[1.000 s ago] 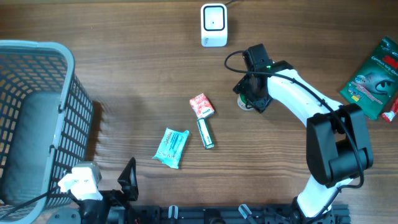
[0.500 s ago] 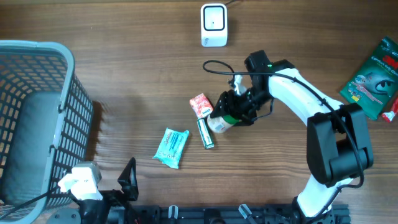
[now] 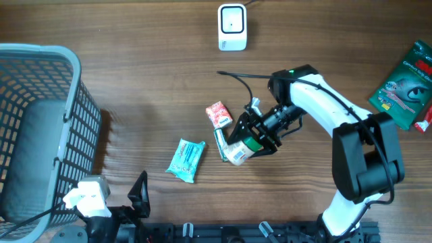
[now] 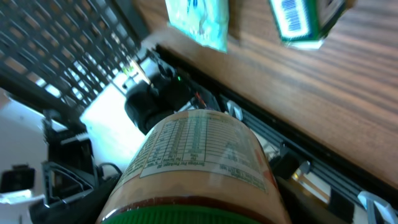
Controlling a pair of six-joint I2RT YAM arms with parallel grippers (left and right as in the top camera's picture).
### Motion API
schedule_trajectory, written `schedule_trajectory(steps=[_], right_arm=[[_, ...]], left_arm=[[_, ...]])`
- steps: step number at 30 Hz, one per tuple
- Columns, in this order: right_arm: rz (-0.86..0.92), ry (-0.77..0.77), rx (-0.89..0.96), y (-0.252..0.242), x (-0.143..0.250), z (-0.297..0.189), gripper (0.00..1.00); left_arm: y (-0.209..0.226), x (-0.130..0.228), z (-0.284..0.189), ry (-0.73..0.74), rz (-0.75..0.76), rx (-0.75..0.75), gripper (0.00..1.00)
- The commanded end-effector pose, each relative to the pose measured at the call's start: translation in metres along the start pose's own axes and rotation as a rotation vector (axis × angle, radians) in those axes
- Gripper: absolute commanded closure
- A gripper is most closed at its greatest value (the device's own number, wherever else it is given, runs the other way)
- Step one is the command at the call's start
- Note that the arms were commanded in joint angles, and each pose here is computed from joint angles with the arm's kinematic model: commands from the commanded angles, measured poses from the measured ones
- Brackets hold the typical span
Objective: Scan the item barcode
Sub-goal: 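Lift the green bottle and carry it to the scanner window, then carry the bottle to the right edge and release it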
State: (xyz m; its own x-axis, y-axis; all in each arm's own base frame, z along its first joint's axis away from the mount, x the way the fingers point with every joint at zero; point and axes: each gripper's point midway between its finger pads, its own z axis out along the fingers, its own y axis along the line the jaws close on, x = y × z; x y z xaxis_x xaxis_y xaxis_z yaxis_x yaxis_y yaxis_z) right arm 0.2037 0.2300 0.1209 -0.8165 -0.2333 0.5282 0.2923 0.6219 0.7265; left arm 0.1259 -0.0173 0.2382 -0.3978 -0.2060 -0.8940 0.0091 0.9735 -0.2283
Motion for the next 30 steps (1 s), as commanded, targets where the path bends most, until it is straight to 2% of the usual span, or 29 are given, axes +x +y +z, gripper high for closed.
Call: schedule_trajectory(steps=[1,7,10,14,20,22,24,30], right_arm=[[-0.106,0.045,-0.021,0.020,0.013,0.014,0.37],[-0.191,0.098,0.025,0.024,0.023,0.041,0.37],[-0.244,0.053,0.039,0.026,0.007,0.045,0.37],[-0.268,-0.190,0.183,0.018,-0.058,0.039,0.37],[-0.502,-0.466,0.085,0.072,-0.122,0.010,0.40],[-0.564,-0.638,0.134,0.086,-0.152,-0.016,0.37],[-0.595,-0.960,0.296,0.093,-0.196,-0.065,0.30],[-0.670,-1.491,0.621,0.112,-0.229,-0.167,0.28]], left_arm=[[-0.002,0.000,-0.001,-0.006,-0.007,0.011,0.00],[-0.002,0.000,-0.001,-0.006,-0.007,0.011,0.00],[-0.002,0.000,-0.001,-0.006,-0.007,0.011,0.00],[-0.002,0.000,-0.001,-0.006,-0.007,0.011,0.00],[-0.002,0.000,-0.001,-0.006,-0.007,0.012,0.00],[-0.002,0.000,-0.001,-0.006,-0.007,0.011,0.00],[-0.002,0.000,-0.001,-0.006,-0.007,0.012,0.00],[-0.002,0.000,-0.001,-0.006,-0.007,0.011,0.00]])
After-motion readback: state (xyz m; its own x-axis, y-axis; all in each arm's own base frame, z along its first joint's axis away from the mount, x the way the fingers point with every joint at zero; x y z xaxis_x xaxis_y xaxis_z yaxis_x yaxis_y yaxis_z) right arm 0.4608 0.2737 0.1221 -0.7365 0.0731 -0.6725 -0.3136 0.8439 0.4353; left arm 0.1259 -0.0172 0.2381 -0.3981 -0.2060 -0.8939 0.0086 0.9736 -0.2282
